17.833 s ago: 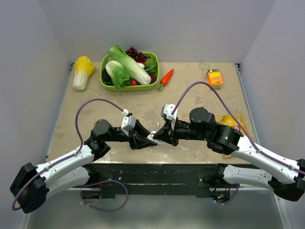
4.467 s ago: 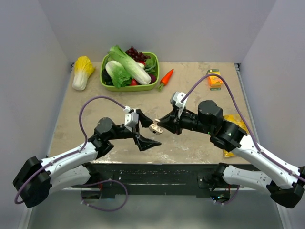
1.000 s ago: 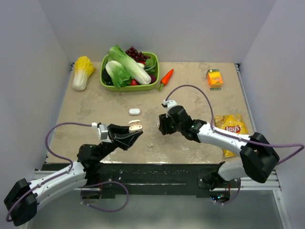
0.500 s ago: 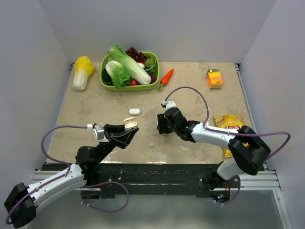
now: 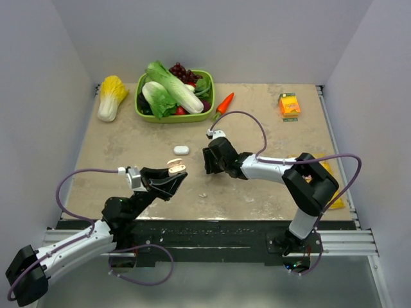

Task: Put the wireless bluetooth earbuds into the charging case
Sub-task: Pick up the earbud from the center of the board.

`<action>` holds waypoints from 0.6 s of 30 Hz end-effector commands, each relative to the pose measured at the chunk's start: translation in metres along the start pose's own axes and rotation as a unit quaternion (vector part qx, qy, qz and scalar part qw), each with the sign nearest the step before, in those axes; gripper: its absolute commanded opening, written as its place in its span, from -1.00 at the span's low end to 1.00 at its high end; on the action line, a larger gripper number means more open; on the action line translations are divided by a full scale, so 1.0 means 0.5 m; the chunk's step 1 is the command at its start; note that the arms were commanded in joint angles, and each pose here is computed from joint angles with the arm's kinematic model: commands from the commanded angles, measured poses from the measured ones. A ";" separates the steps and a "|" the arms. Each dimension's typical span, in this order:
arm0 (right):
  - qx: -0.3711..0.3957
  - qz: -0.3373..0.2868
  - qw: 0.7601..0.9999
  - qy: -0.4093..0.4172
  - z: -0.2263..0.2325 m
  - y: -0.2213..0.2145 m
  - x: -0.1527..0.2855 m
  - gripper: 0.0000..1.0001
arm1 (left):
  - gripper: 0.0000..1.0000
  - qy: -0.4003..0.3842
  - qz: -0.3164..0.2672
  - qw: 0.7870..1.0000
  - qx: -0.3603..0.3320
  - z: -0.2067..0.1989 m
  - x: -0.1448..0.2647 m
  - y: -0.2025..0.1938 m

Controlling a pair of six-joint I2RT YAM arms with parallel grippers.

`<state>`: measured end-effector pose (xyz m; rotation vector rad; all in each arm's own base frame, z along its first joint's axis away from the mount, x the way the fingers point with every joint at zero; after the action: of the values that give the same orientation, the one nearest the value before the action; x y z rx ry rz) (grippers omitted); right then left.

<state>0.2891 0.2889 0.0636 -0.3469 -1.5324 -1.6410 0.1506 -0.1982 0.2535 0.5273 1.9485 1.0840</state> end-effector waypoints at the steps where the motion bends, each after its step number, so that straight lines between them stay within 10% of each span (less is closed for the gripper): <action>1: 0.002 -0.010 1.000 -0.018 -0.001 0.029 -0.007 -0.02 | -1.00 0.005 0.004 1.000 -0.005 0.008 0.014 -0.018; 18: 0.025 0.011 0.999 -0.038 -0.014 0.011 -0.033 -0.03 | -1.00 0.002 0.009 1.000 -0.009 0.004 0.012 -0.021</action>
<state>0.2943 0.2857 0.0487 -0.4146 -1.5853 -1.5702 0.1489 -0.2012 0.2491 0.5557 1.9464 1.0919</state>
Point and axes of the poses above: each gripper's point midway between its finger pads, its own x axis back along the fingers, its own z axis along the line the jaws close on, y = z × x, the point moved 3 cm from there along x, back along the fingers, and after that the axes turned 1 degree about -x, right-handed, at the moved point
